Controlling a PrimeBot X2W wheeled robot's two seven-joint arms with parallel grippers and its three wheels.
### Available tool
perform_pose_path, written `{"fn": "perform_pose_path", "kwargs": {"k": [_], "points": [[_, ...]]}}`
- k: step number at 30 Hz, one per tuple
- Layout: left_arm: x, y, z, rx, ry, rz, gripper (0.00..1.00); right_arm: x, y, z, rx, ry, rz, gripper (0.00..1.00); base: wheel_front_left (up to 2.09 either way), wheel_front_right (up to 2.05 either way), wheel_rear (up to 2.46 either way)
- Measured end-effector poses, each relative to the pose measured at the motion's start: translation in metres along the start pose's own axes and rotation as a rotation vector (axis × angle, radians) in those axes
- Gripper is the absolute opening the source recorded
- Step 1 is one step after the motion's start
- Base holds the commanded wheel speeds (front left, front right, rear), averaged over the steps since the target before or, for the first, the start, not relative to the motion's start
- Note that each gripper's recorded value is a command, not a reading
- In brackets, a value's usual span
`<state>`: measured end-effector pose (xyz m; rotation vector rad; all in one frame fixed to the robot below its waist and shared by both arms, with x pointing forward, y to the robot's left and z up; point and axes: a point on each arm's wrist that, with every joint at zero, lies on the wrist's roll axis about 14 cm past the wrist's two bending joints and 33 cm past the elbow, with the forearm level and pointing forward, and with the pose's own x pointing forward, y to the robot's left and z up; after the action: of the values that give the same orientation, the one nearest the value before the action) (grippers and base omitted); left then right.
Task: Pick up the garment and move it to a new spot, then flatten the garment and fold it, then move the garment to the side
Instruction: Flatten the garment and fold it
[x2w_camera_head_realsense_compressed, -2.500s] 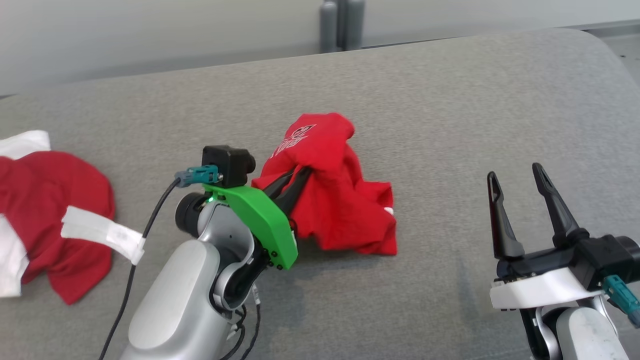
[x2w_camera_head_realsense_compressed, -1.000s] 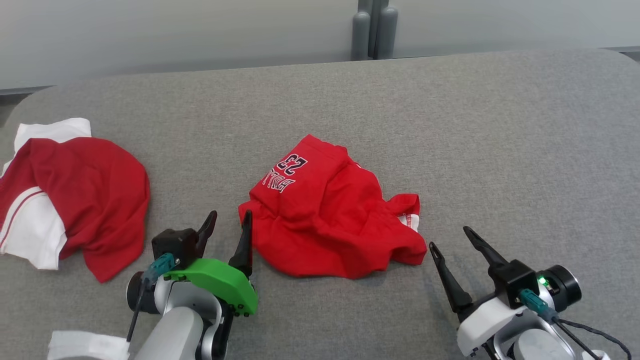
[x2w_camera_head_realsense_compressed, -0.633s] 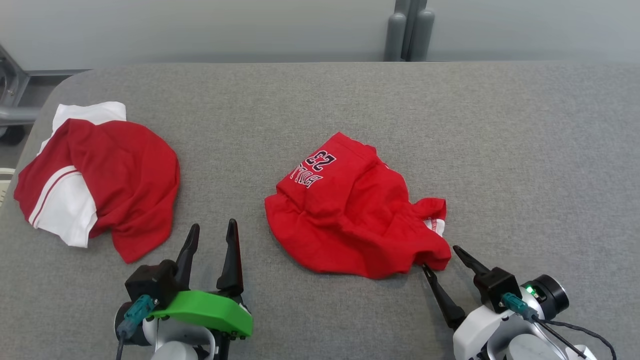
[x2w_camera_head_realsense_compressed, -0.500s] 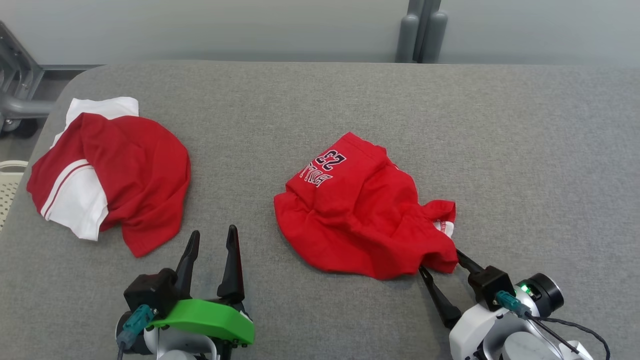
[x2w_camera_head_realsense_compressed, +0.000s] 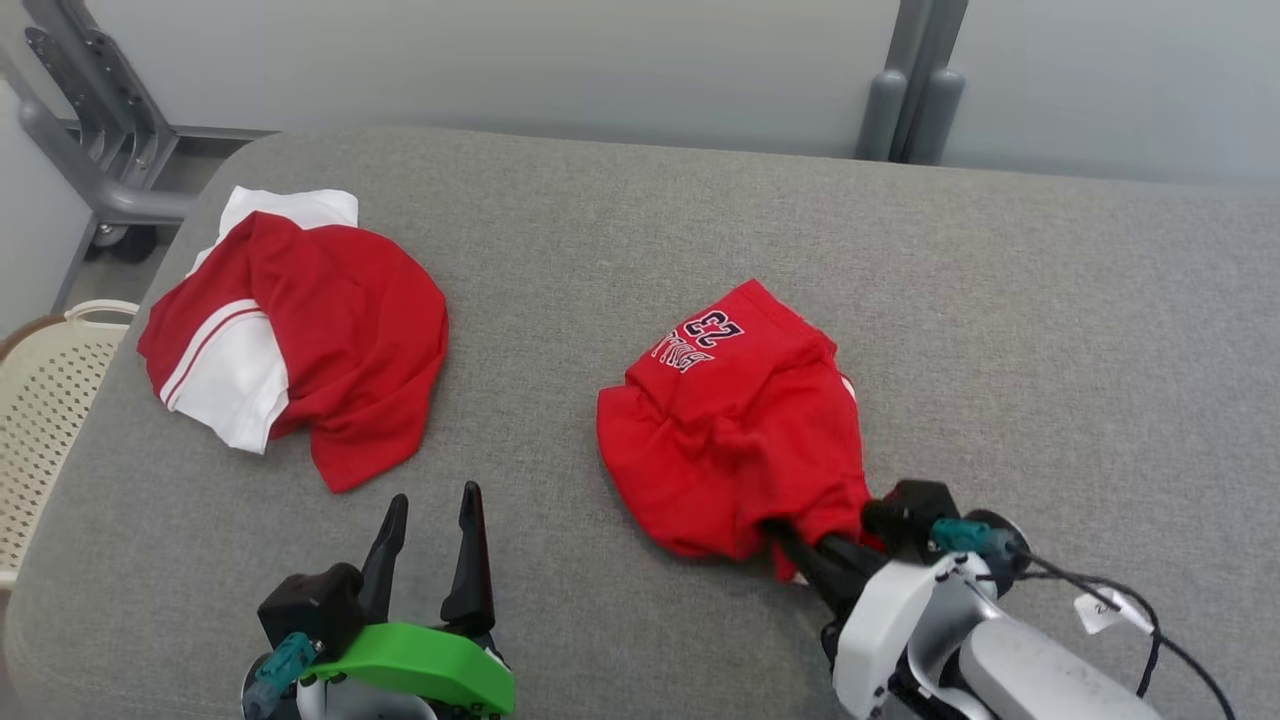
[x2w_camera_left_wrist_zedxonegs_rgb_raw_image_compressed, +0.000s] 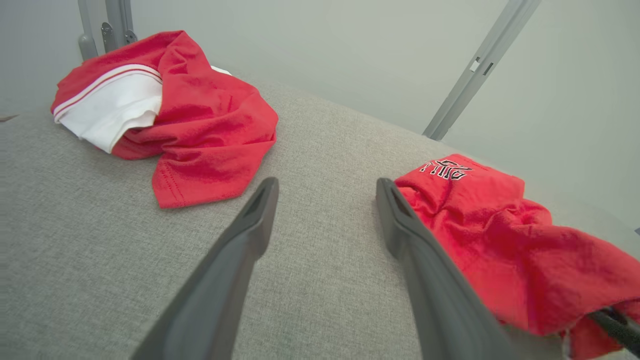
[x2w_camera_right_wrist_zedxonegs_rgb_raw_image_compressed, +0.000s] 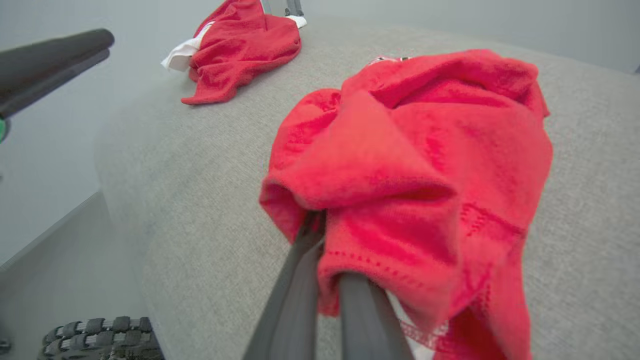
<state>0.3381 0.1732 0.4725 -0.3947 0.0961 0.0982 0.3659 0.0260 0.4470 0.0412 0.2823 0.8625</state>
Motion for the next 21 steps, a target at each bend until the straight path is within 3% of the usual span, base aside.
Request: {"fn": "perform_pose_path", "kwargs": {"k": [8,21], "points": [[-0.013,0.005,0.008,-0.020,-0.038,0.025,1.00,-0.001,0.035,0.117,0.150,-0.196,0.198,0.00,0.00,0.00,0.00],[-0.035,0.013,0.012,-0.071,-0.083,0.069,1.00,-0.006,0.052,0.225,0.536,-0.345,0.390,0.00,0.00,0.00,0.00]]}}
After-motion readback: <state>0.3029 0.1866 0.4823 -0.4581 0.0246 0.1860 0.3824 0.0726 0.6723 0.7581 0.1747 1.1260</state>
